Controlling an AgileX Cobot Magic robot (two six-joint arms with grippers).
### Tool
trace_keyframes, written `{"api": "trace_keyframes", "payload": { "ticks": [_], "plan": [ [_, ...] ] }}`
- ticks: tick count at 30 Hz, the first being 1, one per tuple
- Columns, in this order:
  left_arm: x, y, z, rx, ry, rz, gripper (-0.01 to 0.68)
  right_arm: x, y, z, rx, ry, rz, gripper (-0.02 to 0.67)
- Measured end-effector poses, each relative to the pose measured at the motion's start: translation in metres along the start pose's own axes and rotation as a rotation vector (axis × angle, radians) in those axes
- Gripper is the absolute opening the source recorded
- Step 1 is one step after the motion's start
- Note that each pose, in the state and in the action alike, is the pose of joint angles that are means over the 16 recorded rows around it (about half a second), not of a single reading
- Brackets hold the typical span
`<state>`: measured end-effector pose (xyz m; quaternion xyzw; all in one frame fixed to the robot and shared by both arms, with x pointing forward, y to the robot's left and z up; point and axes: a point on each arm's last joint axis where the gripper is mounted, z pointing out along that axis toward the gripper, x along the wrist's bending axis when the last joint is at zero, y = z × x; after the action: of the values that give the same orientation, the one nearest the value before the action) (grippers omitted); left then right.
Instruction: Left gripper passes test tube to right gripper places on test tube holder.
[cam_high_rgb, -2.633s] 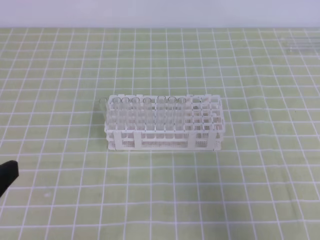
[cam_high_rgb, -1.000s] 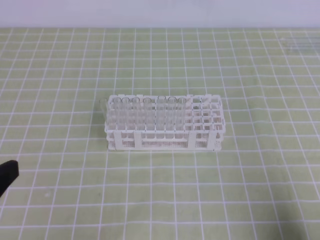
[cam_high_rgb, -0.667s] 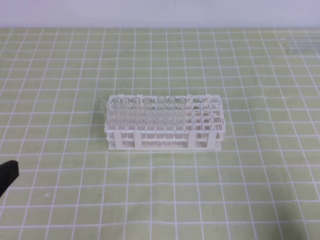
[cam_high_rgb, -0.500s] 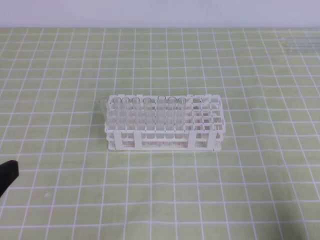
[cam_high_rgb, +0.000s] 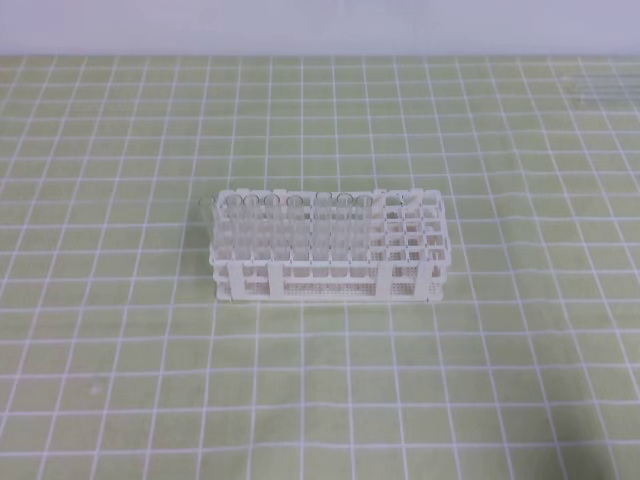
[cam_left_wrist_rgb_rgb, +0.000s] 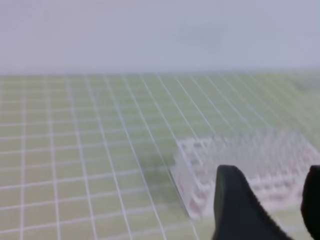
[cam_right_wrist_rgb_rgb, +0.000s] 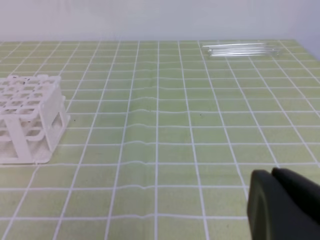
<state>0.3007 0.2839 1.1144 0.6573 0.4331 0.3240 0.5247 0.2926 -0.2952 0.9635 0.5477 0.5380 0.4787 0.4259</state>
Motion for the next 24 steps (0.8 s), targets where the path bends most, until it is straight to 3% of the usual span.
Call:
{"api": "trace_keyframes", "payload": {
  "ticks": [7, 14, 18, 24],
  "plan": [
    [0.000, -0.006, -0.017, -0.199, 0.086, 0.046, 0.021, 0.000, 0.000, 0.000, 0.001, 0.000, 0.000, -0.002],
    [0.000, -0.025, -0.022, -0.400, 0.271, 0.050, 0.010, 0.000, 0.000, 0.000, 0.001, 0.000, 0.000, -0.002],
    [0.004, -0.045, -0.016, -0.444, 0.352, -0.016, 0.004, 0.000, 0.000, 0.000, 0.001, 0.000, 0.001, -0.002],
    [0.011, -0.083, 0.000, -0.383, 0.393, -0.133, 0.000, 0.000, 0.000, 0.000, 0.001, 0.000, 0.000, -0.002]
  ]
}}
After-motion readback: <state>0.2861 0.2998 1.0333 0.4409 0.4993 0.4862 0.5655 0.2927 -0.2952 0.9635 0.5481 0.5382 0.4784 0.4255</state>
